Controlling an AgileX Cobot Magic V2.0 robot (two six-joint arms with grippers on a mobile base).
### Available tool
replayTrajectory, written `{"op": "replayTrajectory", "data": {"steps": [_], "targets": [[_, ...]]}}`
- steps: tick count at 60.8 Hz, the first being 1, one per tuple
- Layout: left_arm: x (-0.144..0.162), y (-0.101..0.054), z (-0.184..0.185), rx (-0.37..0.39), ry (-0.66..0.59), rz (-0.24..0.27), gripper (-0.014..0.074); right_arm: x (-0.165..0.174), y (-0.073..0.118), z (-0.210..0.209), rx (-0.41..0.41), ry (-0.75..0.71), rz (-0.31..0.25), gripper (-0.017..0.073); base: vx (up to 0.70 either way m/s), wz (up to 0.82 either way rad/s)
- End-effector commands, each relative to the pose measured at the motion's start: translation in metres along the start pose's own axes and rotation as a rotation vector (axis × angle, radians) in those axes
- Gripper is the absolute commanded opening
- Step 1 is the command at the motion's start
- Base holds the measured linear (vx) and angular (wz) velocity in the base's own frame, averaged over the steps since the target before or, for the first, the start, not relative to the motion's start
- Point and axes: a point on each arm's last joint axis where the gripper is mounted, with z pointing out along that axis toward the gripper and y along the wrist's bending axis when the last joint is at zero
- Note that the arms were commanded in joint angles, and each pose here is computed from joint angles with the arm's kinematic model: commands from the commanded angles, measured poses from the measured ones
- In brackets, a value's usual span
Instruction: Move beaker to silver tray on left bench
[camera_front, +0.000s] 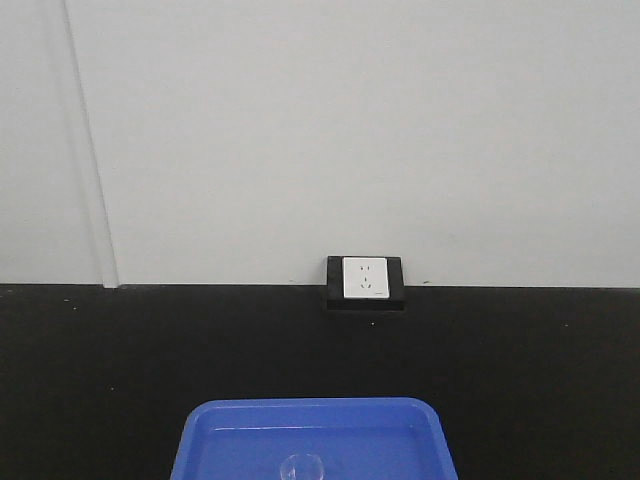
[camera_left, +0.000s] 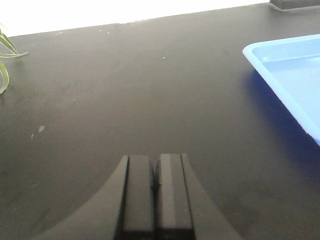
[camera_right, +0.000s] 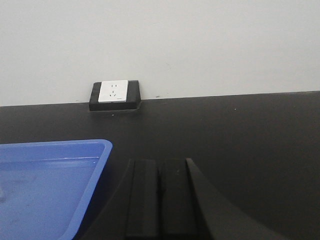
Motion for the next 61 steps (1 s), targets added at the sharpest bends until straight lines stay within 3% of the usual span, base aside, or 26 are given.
{"op": "replayTrajectory", "data": {"steps": [1, 17, 27, 37, 41, 44, 53, 61], "targets": [[-0.001, -0.001, 0.002, 0.006, -0.063, -0.003, 0.0001, -0.006, 0.001, -0.001, -0.015, -0.082, -0.015, -0.0011, 0.0, 0.0], [-0.001, -0.001, 0.002, 0.006, -0.063, -0.003, 0.0001, -0.008, 0.002, -0.001, -0.022, -0.108, -0.011, -0.0011, 0.0, 0.0], [-0.001, -0.001, 0.002, 0.006, -0.063, -0.003, 0.0001, -0.038, 0.007, -0.008, -0.068, -0.299, -0.002, -0.0011, 0.0, 0.0], [-0.001, -0.001, 0.002, 0.006, -0.063, -0.003, 0.0001, -0.1, 0.014, -0.01, -0.056, -0.376, -0.123, -0.0011, 0.0, 0.0], [-0.001, -0.001, 0.002, 0.006, -0.063, -0.003, 0.0001, -0.123, 0.017, 0.004, -0.048, -0.341, -0.184, -0.0011, 0.0, 0.0], [-0.001, -0.001, 0.002, 0.006, -0.063, -0.003, 0.0001, -0.14, 0.02, 0.015, -0.05, -0.337, -0.2, -0.0011, 0.0, 0.0], [-0.001, -0.001, 0.002, 0.006, -0.063, -0.003, 0.0001, -0.167, 0.024, 0.064, -0.063, -0.267, -0.193, -0.0011, 0.0, 0.0], [-0.001, -0.001, 0.002, 0.006, -0.063, -0.003, 0.0001, -0.165, 0.026, 0.104, -0.076, -0.2, -0.181, -0.0011, 0.0, 0.0]]}}
